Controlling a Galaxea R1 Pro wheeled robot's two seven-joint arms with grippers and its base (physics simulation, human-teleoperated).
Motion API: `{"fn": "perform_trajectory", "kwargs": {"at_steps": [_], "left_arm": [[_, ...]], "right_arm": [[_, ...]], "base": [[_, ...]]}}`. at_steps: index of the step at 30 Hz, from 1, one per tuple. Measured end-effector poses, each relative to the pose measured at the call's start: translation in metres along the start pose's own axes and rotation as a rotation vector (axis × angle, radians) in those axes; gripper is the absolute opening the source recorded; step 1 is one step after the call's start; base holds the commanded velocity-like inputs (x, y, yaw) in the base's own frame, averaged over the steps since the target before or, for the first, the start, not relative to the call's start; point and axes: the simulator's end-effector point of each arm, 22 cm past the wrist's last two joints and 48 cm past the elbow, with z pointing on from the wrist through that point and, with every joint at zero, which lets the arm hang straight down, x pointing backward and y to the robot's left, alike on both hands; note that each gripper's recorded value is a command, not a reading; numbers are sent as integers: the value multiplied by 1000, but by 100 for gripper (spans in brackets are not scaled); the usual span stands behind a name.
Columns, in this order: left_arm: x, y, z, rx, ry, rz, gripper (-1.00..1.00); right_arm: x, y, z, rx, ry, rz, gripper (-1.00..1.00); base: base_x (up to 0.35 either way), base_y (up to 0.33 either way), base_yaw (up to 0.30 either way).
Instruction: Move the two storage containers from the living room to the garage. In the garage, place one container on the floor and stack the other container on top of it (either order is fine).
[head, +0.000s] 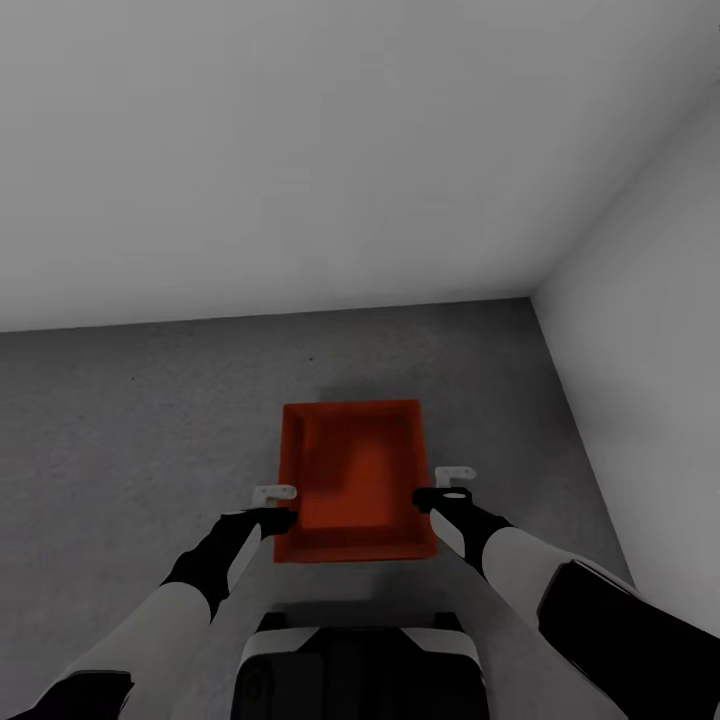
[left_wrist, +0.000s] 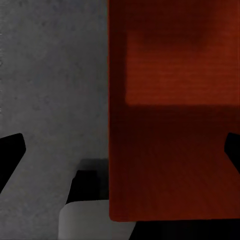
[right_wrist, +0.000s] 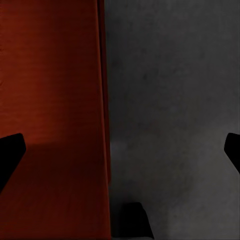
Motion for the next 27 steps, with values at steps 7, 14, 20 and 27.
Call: {"fn": "perform_trajectory", "kwargs": {"at_steps": [7, 14, 20, 27], "left_arm": [[2, 0, -7, 0, 0, 0, 100], [4, 0, -13, 0, 0, 0, 100], [6, 0, -18, 0, 1, 0, 100], [7, 0, -23, 0, -1, 0, 100]], "right_arm": [[1, -1, -7, 0, 0, 0, 100], [2, -1, -13, 1, 0, 0, 100], [3, -1, -18, 0, -1, 0, 100], [5, -2, -24, 1, -2, 1, 100]], "base": [[0, 0, 0], [0, 0, 0], [0, 0, 0], [0, 0, 0]]}}
